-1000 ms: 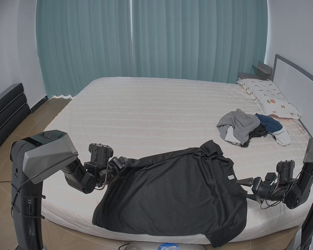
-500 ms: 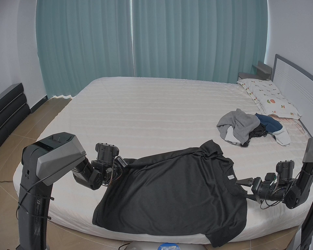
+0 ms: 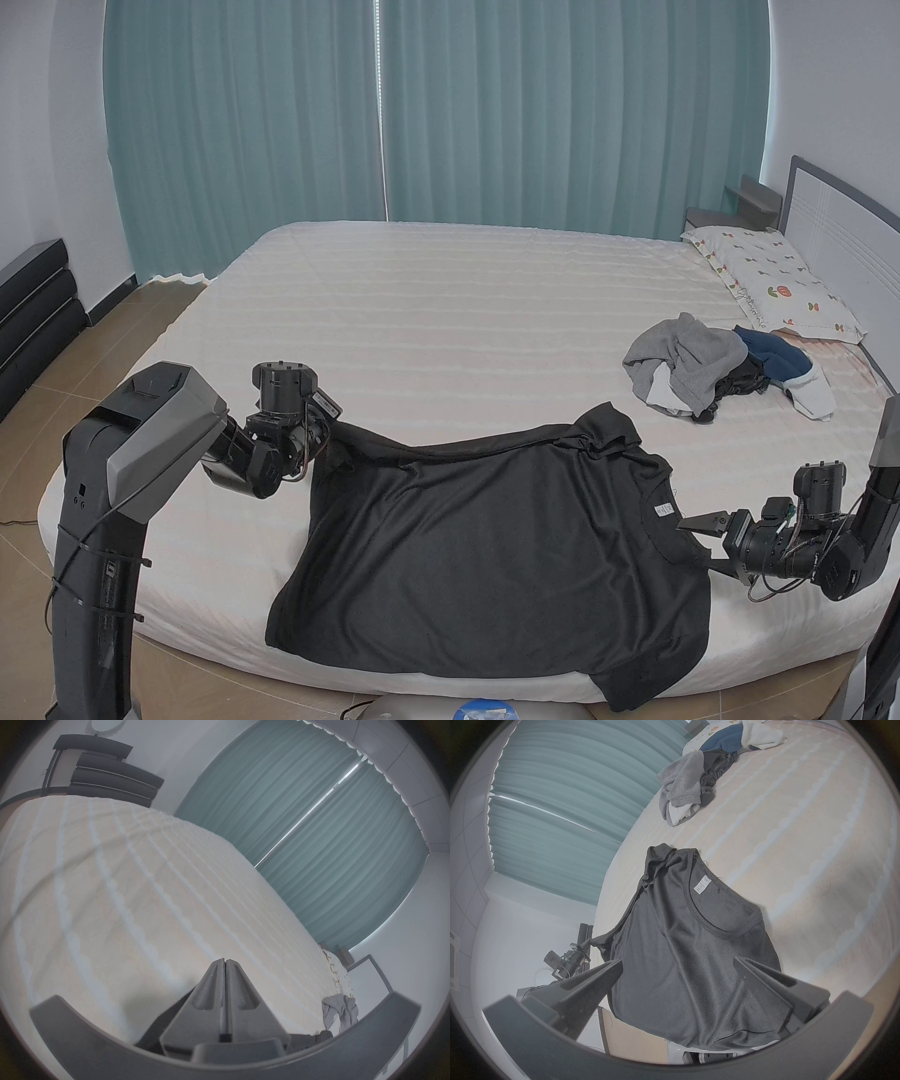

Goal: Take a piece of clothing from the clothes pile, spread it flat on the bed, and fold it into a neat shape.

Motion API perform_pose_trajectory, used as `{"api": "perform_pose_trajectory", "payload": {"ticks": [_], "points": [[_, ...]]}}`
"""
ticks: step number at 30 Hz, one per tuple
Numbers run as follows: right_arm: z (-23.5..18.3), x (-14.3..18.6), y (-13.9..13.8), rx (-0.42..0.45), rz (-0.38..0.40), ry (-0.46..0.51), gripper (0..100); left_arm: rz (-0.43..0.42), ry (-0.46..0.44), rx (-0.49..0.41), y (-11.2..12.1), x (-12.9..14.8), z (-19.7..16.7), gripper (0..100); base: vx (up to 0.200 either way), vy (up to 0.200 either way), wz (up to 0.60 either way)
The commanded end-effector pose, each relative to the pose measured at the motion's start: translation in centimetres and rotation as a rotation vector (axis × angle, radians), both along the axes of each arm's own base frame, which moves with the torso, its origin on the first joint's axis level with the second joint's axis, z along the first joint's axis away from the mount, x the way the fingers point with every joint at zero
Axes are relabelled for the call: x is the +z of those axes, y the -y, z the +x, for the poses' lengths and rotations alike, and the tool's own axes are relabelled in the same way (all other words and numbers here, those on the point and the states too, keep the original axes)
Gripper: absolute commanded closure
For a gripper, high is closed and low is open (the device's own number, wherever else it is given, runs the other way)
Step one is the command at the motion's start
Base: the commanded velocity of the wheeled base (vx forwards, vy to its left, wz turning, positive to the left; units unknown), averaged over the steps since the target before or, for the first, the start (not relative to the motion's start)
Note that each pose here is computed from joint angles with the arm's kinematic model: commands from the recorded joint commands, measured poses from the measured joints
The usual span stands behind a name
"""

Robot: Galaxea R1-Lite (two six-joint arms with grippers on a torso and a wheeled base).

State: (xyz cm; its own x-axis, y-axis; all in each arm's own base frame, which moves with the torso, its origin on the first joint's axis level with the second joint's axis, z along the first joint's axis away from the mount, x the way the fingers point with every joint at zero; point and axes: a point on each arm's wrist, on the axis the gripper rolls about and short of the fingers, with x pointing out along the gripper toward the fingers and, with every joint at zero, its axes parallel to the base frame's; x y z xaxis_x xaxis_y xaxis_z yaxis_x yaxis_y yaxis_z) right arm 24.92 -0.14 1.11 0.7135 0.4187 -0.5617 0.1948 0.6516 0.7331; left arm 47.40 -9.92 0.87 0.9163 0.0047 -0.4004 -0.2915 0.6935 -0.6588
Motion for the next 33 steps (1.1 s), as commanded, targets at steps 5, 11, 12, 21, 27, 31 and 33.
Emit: {"api": "perform_pose_trajectory", "payload": {"ticks": [5, 11, 12, 21, 27, 31, 33], "points": [[0.0, -0.1, 0.0, -0.001, -0.001, -0.001, 0, -0.004, 0.072, 0.039, -1.2, -1.2, 4.0, 100, 0.0, 0.0, 0.0], [0.1, -0.1, 0.0, -0.004, 0.0, 0.022, 0, -0.017, 0.178, 0.07, -1.6, 0.3, 6.1, 100, 0.0, 0.0, 0.0], [0.1, -0.1, 0.0, -0.004, -0.001, 0.026, 0, -0.018, 0.186, 0.075, -1.6, 0.5, 6.2, 100, 0.0, 0.0, 0.0], [-0.3, -1.1, 0.0, -0.005, -0.003, 0.092, 0, 0.005, 0.17, 0.149, -2.9, -1.8, 7.9, 100, 0.0, 0.0, 0.0], [-0.7, -1.1, -0.2, 0.0, -0.003, 0.116, 0, 0.006, 0.163, 0.158, -3.6, -2.2, 8.0, 0, 0.0, 0.0, 0.0], [-0.7, -1.1, -0.2, 0.001, -0.001, 0.117, 0, 0.006, 0.15, 0.154, -3.7, -2.6, 8.0, 0, 0.0, 0.0, 0.0], [-0.7, -0.9, -0.2, 0.001, -0.002, 0.122, 0, 0.008, 0.14, 0.154, -3.6, -2.8, 7.9, 0, 0.0, 0.0, 0.0]]}}
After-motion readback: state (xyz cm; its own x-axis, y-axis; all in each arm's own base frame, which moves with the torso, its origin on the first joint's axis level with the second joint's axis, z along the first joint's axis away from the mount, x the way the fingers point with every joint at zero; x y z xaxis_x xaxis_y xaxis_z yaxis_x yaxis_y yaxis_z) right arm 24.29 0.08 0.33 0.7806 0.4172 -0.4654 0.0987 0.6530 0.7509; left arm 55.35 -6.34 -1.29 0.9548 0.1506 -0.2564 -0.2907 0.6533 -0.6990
